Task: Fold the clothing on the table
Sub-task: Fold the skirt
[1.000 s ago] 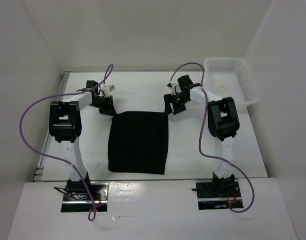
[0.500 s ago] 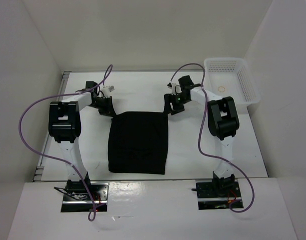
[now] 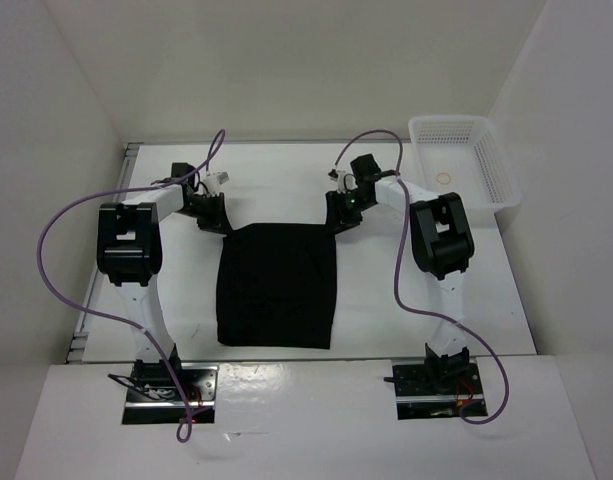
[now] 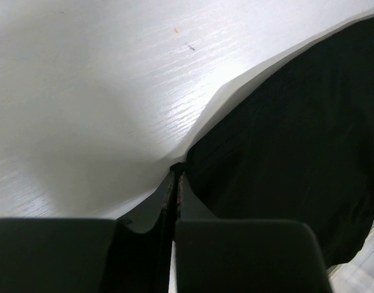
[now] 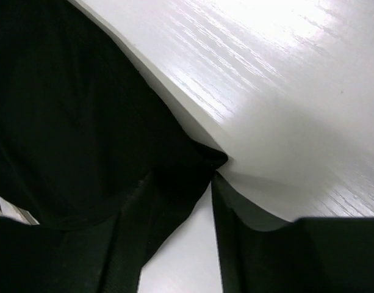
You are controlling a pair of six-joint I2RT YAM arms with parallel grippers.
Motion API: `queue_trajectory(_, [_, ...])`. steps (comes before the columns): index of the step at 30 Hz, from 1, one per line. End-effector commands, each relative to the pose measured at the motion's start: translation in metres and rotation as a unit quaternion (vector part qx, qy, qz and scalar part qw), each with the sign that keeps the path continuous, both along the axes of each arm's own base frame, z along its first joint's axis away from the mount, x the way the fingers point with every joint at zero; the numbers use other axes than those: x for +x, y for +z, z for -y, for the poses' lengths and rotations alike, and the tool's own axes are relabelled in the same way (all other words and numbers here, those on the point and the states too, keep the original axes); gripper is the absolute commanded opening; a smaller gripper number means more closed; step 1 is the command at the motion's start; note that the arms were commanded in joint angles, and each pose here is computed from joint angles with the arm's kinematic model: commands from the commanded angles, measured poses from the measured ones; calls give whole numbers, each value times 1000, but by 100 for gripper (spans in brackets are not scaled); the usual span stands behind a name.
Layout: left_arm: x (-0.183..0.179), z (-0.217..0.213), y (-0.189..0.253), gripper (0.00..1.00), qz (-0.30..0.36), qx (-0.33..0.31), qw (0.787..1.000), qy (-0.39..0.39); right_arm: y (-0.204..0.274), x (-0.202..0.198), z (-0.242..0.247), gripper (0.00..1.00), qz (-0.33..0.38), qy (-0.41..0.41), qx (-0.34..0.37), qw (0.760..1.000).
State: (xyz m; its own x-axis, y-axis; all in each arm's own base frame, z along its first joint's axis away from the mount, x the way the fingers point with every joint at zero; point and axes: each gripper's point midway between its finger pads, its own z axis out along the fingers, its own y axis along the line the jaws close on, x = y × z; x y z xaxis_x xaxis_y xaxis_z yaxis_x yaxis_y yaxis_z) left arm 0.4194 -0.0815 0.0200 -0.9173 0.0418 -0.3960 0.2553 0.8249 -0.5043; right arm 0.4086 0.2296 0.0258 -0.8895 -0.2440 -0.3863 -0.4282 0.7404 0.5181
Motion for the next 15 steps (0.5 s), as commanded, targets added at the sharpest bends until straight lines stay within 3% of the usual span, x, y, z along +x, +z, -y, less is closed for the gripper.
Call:
queue_trajectory(1, [-23, -6, -13, 0, -41, 13, 999, -2, -23, -6, -3, 46, -11, 6, -23, 1000])
queue_trajectory(15, [-20, -6, -12, 0, -41, 13, 999, -2, -17, 19, -1, 13, 22, -8, -44, 999])
